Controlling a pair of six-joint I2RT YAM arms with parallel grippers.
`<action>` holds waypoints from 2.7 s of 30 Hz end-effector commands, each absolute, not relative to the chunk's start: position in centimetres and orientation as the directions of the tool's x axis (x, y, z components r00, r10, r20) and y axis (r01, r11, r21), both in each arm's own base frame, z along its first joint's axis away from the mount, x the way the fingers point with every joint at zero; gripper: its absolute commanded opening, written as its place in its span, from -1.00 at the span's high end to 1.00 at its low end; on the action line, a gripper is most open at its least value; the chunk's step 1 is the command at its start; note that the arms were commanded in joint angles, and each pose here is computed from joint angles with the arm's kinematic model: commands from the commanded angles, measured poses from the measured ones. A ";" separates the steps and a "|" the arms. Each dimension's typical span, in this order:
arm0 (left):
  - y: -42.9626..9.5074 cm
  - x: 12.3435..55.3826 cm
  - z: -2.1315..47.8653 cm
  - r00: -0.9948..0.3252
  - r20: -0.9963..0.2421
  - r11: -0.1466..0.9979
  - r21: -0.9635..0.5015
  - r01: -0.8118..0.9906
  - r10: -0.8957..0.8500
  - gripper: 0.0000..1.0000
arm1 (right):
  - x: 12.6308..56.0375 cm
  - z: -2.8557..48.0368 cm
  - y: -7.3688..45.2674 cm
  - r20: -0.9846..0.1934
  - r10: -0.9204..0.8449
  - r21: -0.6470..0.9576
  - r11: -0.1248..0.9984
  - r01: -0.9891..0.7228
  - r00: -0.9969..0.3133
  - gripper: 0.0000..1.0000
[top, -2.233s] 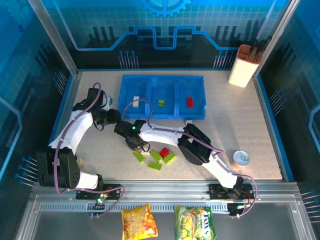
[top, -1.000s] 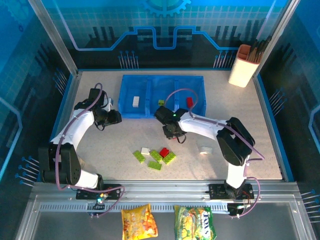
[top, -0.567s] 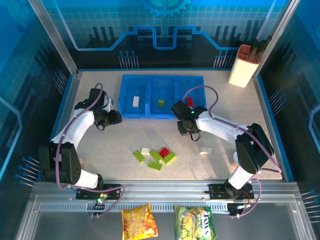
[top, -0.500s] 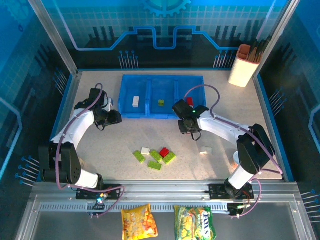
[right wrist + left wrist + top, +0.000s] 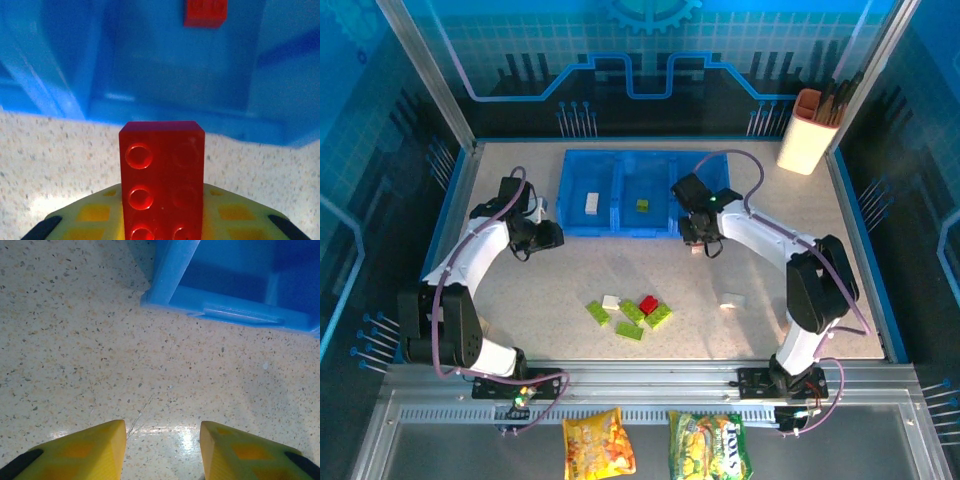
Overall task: Sort the legos into containers by color
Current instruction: Place the lego in the container.
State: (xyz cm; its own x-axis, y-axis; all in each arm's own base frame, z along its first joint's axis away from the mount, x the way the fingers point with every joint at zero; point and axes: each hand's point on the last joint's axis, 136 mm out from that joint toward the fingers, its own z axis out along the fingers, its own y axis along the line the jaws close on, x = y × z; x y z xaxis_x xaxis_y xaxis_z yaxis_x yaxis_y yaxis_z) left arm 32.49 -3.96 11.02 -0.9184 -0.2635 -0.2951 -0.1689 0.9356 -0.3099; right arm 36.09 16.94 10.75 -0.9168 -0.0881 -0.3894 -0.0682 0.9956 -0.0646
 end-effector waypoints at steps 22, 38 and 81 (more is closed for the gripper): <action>-3.9 32.5 10.4 -0.937 -0.251 0.941 -0.295 -0.165 -0.243 0.11 | 48.8 8.8 16.6 -0.370 -0.039 0.059 0.996 -0.065 -0.928 0.33; -3.5 32.3 9.7 -0.943 -0.233 0.948 -0.269 -0.173 -0.238 0.08 | 48.7 4.6 17.3 -0.288 0.025 0.218 0.975 -0.040 -0.957 0.34; -4.2 32.1 10.7 -0.936 -0.253 0.937 -0.309 -0.161 -0.244 0.08 | 43.7 10.6 16.0 -0.355 -0.006 0.141 0.988 -0.060 -0.935 0.14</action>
State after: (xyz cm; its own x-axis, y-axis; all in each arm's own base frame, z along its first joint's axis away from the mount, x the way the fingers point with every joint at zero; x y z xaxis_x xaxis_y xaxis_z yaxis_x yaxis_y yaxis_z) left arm 32.23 -3.84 9.38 -0.9377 -0.2572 -0.2335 -0.1856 0.9391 -0.2893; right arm 45.33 15.91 9.30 -0.9380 0.0103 -0.3466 -0.0496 0.9853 0.1635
